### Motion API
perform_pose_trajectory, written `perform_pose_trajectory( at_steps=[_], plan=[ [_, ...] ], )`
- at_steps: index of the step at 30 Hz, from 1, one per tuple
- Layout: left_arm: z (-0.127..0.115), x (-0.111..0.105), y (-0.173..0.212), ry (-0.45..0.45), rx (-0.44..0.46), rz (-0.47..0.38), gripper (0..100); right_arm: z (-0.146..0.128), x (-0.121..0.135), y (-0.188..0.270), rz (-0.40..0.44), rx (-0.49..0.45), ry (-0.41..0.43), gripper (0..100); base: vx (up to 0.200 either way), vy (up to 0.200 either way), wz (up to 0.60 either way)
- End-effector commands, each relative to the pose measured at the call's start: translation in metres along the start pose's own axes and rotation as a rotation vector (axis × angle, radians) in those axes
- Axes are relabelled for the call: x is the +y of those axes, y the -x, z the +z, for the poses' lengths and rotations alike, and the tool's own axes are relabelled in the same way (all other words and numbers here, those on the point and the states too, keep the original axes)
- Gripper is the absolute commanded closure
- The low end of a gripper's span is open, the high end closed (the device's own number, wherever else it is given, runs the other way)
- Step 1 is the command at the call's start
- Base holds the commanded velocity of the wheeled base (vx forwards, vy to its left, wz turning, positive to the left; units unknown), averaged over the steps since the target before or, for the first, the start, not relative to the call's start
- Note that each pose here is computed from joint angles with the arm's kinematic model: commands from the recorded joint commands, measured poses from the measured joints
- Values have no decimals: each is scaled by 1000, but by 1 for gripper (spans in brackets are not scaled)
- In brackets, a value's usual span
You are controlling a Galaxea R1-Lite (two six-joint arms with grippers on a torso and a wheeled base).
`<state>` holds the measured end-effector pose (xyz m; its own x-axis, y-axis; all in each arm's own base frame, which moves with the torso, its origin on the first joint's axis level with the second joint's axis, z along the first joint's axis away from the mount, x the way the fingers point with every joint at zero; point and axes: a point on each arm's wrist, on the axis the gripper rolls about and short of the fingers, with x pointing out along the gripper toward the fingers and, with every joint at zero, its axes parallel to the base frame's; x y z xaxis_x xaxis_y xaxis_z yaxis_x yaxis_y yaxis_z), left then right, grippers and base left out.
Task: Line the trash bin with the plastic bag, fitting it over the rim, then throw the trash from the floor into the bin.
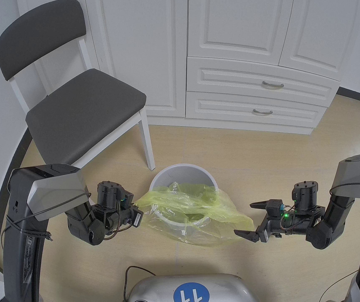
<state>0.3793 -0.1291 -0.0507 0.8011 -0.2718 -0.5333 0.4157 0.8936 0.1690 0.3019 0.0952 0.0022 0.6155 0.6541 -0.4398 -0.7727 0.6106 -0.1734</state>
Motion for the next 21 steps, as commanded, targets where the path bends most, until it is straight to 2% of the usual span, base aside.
perform_pose_trajectory(
  at_steps=[1,3,7,9,10,15,18,21],
  plan=[
    [1,0,0,0,-12,3,100,18,-2,16,-24,-98,47,0,0,0,0],
    [2,0,1,1,-24,5,100,22,1,15,-40,-128,71,0,0,0,0],
    [4,0,1,-2,-47,7,100,34,16,7,-134,-160,116,0,0,0,0],
    [4,0,3,-3,-45,7,100,43,33,1,-247,-172,128,0,0,0,0],
    [5,0,5,-4,-45,6,100,45,37,1,-266,-174,130,0,0,0,0],
    [9,-3,13,-11,-52,-4,100,51,64,-6,-361,-118,137,0,0,0,0],
    [9,-3,13,-10,-52,-6,100,50,67,-8,-407,-94,138,0,0,0,0],
    [10,-3,13,-8,-53,-7,100,48,67,-10,-416,-83,138,0,0,0,0]
  ],
)
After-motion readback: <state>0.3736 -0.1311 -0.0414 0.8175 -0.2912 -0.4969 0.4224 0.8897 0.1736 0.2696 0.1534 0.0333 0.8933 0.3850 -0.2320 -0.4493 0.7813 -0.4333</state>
